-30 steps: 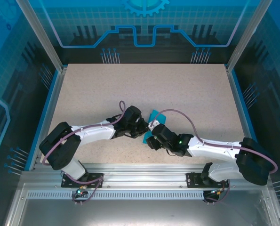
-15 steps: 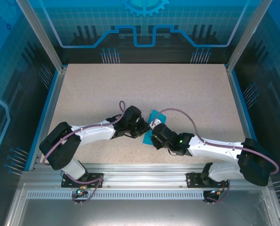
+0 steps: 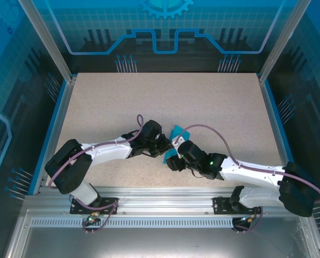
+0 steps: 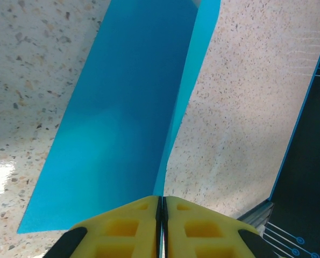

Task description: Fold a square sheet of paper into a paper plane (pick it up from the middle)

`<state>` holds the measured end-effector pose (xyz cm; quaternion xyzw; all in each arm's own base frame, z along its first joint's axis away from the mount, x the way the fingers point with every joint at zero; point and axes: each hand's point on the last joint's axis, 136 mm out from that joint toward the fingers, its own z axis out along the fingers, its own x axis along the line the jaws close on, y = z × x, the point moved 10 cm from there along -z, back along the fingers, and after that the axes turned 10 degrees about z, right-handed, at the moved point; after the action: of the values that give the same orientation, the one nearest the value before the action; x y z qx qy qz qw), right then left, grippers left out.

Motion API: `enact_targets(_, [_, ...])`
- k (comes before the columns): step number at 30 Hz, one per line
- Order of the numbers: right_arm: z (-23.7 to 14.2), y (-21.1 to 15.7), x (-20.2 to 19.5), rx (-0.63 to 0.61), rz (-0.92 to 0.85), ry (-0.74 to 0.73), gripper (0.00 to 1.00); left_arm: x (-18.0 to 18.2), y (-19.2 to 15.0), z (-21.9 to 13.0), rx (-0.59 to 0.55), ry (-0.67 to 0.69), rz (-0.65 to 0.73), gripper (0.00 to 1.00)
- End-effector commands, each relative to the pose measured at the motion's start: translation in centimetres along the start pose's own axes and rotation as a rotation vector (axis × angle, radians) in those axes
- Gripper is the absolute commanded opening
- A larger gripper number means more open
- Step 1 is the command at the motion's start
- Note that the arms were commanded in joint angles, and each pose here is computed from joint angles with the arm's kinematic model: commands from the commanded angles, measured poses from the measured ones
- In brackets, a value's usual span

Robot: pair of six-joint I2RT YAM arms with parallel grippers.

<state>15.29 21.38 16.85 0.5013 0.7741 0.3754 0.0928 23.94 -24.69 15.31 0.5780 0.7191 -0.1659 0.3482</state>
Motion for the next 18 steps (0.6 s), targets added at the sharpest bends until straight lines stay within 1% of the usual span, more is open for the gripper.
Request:
enact_targets(1, [0.8,0.3,0.7,0.001,-0.029,-0.014,0.62,-1.3,0.2,-0.3,0.016,-0.046,0.021,0.13])
enact_targets(7, [1.1,0.6,0.4,-0.023,-0.020,-0.116,0.55,-1.3,0.1,-0.5,0.016,-0.042,0.026,0.14])
enact_targets(11, [0.5,0.7,0.1,-0.039,-0.018,-0.131,0.51,-1.2,0.1,-0.5,0.016,-0.041,0.029,0.14])
enact_targets(12, [0.4,0.7,0.1,-0.037,-0.016,-0.137,0.49,-1.3,0.1,-0.5,0.015,-0.041,0.029,0.14])
enact_targets(14, [0.3,0.8,-0.2,-0.028,0.002,-0.171,0.39,-1.3,0.1,-0.5,0.016,-0.043,0.030,0.14])
enact_targets(17, [0.2,0.8,-0.4,-0.011,0.007,-0.188,0.31,-1.4,0.1,-0.5,0.018,-0.043,0.031,0.14])
enact_targets(18, [0.2,0.9,-0.5,-0.009,0.011,-0.187,0.29,-1.4,0.2,-0.5,0.016,-0.044,0.033,0.14])
